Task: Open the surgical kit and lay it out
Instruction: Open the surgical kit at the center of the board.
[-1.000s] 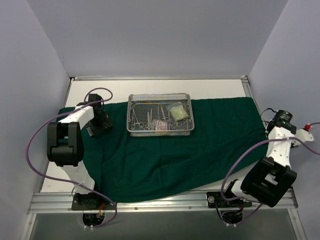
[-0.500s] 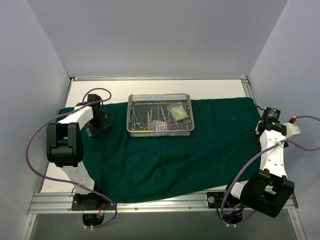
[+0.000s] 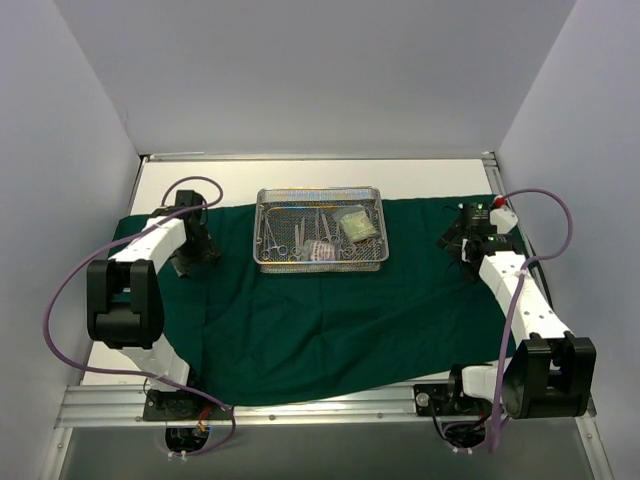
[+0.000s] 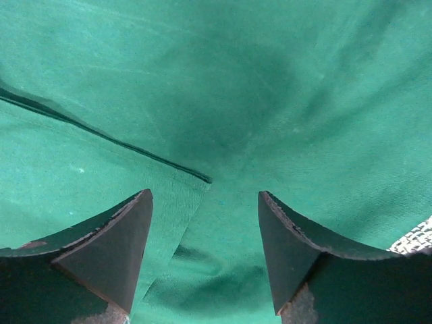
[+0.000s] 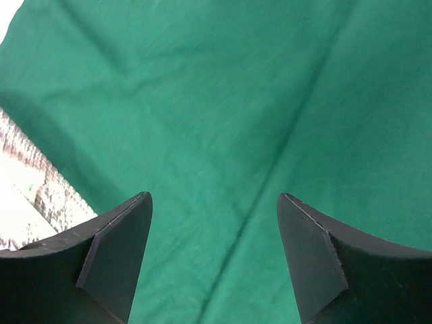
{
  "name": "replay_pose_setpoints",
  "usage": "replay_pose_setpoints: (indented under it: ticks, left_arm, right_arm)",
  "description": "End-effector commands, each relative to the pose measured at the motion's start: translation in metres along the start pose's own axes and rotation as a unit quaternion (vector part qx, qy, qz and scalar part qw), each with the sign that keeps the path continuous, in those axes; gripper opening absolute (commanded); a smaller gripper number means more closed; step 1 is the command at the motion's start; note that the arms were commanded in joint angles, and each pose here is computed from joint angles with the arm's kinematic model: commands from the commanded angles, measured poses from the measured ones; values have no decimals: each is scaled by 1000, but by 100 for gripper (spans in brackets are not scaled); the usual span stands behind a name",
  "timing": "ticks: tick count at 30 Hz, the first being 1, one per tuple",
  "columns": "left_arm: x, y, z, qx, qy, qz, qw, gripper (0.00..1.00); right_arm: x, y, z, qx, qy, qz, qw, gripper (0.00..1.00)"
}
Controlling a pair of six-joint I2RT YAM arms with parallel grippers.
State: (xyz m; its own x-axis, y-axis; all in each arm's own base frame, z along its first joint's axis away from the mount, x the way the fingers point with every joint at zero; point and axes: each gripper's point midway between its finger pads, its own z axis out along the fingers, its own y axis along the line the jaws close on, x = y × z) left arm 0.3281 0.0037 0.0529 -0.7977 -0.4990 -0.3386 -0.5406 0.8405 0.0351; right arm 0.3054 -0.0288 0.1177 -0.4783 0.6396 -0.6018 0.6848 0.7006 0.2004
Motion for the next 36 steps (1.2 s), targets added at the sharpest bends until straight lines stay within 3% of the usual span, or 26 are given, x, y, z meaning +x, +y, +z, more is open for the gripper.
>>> replay_pose_setpoints:
  ticks: [1,14,27,32,36]
  left_arm:
    - [11,5,5,-28,10,0,1000,72]
    - [29,17,26,-82,29,16,996,56]
    - [22,33,22,-125,16,27,992,21]
    - [8,53,7,-156,-2,19,988,3]
    - [-11,99,-21,-203,-20,-23,979,2]
  right_arm:
    - [12,10,1,-26,10,-32,999,70]
    - [25,12,7,-47,27,-64,997,70]
    - [29,11,11,-52,29,-66,996,70]
    - [25,16,8,-61,26,-71,995,70]
    - [20,21,5,-69,23,-75,995,70]
